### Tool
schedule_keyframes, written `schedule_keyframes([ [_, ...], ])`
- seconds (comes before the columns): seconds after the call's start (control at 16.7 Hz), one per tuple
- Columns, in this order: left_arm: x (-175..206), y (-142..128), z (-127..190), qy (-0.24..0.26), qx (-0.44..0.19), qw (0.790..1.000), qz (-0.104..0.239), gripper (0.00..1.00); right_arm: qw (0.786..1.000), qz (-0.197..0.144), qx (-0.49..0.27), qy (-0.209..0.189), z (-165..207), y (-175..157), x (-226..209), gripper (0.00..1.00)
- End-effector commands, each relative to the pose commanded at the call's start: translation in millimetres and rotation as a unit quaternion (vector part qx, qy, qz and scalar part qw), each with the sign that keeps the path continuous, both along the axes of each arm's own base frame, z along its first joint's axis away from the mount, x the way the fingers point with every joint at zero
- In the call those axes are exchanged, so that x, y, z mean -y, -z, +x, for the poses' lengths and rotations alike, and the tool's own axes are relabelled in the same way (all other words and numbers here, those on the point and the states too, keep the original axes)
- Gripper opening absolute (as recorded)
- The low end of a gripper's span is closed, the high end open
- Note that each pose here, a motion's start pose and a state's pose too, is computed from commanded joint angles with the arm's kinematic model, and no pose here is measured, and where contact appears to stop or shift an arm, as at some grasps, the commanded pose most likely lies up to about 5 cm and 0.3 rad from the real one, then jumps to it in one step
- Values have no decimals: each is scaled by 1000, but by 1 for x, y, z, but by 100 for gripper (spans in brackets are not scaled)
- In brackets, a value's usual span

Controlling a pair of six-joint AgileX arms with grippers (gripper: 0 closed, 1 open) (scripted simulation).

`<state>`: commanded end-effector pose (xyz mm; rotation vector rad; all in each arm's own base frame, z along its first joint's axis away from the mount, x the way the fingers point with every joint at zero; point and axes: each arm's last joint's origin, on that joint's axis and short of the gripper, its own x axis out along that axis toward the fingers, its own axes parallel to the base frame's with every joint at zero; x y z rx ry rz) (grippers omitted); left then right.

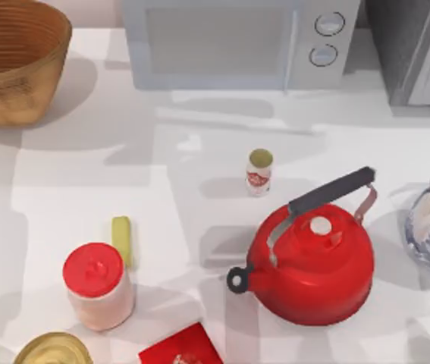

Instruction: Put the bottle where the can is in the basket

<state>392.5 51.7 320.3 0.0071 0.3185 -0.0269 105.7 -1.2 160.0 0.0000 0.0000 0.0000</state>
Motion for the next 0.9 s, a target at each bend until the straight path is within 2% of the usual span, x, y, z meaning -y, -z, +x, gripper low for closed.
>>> schedule_keyframes([
  [0.36, -1, 1, 3, -1, 3, 1000, 0, 0, 1000, 0, 0, 0, 0, 0, 0, 100],
  [0.9, 2, 44, 47, 0, 0, 1000, 0, 0, 1000, 0, 0, 0, 0, 0, 0, 100],
])
